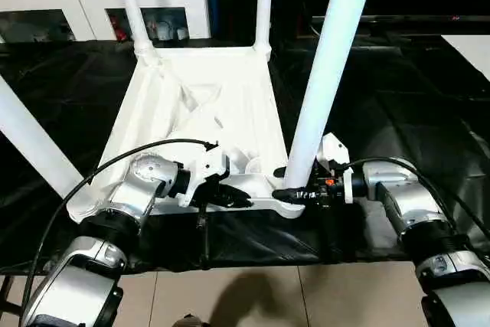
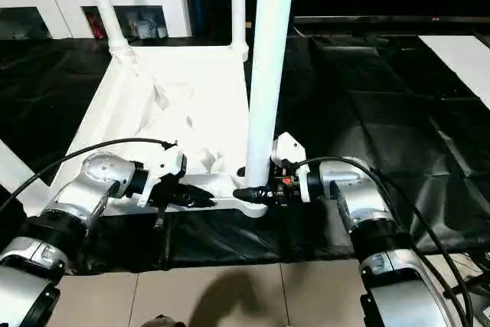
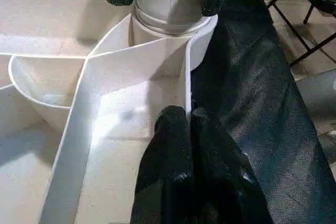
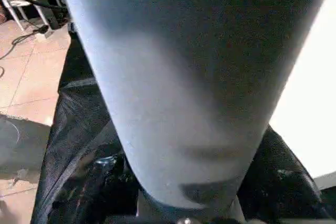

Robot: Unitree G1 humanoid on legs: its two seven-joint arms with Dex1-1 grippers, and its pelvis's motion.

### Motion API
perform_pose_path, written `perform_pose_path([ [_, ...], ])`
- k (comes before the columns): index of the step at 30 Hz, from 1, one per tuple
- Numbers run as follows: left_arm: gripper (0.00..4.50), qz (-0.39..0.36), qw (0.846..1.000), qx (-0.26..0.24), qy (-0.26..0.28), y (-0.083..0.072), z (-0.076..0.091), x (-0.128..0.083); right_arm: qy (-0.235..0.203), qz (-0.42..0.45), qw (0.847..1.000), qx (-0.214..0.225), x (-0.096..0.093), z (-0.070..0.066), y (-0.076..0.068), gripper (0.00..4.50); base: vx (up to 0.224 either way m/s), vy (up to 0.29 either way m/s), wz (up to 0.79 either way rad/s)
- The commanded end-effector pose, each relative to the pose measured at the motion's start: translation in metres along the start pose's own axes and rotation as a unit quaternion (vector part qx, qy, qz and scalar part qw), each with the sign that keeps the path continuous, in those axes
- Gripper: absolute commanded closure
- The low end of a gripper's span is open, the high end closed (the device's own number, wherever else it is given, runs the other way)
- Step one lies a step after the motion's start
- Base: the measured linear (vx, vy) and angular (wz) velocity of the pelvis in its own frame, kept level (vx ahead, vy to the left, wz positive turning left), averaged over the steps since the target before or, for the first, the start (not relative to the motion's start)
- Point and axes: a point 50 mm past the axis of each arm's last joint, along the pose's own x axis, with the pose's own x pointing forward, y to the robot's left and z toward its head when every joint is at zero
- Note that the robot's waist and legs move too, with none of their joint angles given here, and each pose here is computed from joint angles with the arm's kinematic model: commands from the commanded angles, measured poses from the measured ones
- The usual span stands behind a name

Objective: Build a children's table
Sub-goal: Rotate leg to tighten

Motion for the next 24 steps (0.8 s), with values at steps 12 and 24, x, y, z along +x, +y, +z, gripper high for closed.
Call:
perform_pose_path([
  [12,4.5,0.201,0.977,-0.065,-0.022,0.021,0.024,0.041,-0.04,-0.274,0.95,0.142,0.048,-0.028,-0.006,2.56,0.0,0.0,0.0],
  [24,4.5,0.229,0.972,-0.052,-0.017,0.018,0.029,0.057,-0.081,-0.365,0.919,0.124,0.083,-0.004,-0.008,2.0,0.0,0.0,0.0],
])
